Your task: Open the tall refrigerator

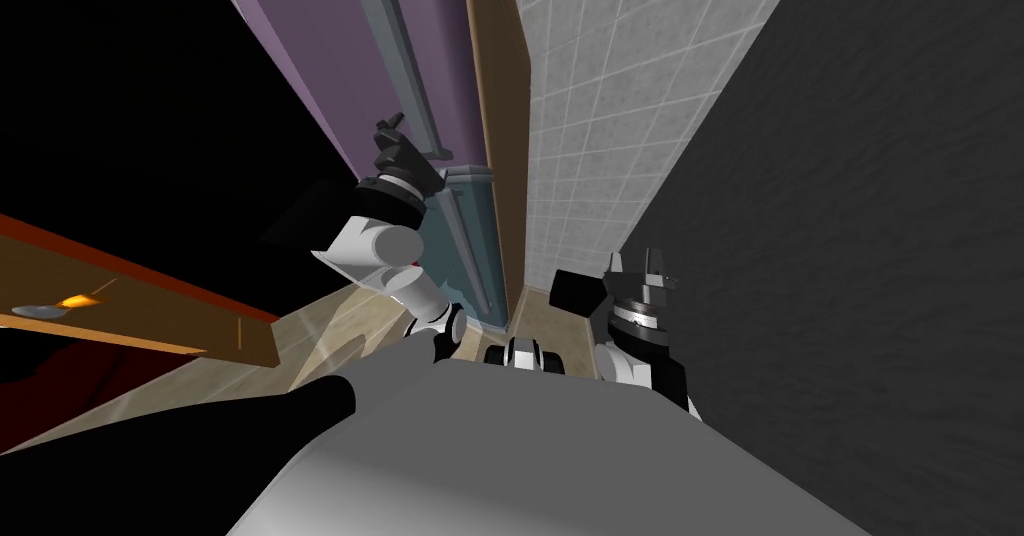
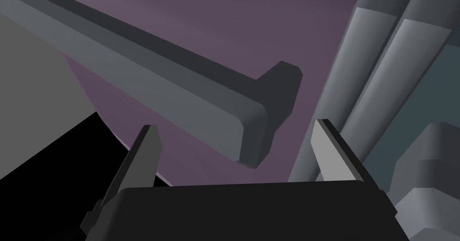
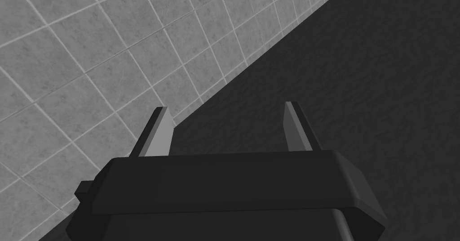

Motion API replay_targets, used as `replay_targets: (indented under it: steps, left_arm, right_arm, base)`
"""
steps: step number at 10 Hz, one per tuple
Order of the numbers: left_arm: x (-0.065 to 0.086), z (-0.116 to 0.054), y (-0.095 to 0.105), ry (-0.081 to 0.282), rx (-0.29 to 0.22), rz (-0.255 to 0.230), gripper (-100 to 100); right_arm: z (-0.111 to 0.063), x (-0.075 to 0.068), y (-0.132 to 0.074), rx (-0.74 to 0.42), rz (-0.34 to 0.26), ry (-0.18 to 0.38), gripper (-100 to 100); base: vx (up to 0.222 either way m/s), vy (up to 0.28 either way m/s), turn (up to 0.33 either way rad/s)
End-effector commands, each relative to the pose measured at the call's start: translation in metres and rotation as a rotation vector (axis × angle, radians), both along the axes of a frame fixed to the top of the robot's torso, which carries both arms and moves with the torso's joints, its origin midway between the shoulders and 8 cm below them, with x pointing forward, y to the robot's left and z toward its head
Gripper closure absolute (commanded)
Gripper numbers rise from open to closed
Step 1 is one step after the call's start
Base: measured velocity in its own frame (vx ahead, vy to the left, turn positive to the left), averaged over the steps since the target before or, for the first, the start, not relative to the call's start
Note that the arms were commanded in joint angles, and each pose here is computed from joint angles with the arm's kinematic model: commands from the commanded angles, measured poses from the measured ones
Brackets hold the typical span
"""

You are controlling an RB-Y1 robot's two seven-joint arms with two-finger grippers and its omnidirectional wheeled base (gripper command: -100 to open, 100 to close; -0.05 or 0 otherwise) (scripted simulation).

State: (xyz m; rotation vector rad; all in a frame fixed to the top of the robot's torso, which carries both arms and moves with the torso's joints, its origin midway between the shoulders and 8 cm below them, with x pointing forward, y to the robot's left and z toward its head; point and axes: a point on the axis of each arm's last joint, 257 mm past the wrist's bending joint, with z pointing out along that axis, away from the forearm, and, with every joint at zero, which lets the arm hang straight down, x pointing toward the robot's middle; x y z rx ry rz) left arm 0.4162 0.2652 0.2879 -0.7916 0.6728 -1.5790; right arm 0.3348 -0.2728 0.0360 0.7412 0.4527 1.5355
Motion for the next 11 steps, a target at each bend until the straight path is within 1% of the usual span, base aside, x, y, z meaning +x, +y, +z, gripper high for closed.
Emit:
replay_targets:
  steps: [1,2,5,6,8,11]
  left_arm:
    - [0.001,0.004,0.000,0.000,-0.001,-0.001,-100]
    - [0.000,-0.002,0.001,0.003,0.000,0.000,100]
    - [-0.003,-0.013,0.001,0.003,0.001,0.003,100]
    - [-0.007,-0.003,0.004,-0.024,0.003,0.013,100]
    - [-0.011,0.000,-0.011,-0.019,-0.006,-0.053,100]
    - [-0.017,0.002,-0.035,-0.008,-0.013,-0.155,100]
  right_arm:
    - [0.000,0.000,0.000,0.000,0.000,0.000,0]
    - [0.000,0.000,0.000,0.000,0.000,0.000,0]
    - [0.000,0.000,0.000,0.000,0.000,0.000,0]
    - [0.000,0.000,0.000,0.000,0.000,0.000,0]
    - [0.000,0.000,0.000,0.000,0.000,0.000,0]
    - [0.000,0.000,0.000,-0.001,0.000,0.000,0]
  base:
    - [0.016,0.005,0.005]
    - [-0.011,0.004,-0.022]
    - [-0.026,0.004,-0.006]
    - [-0.020,0.008,0.015]
    - [-0.135,0.184,-0.050]
    - [-0.223,0.328,-0.091]
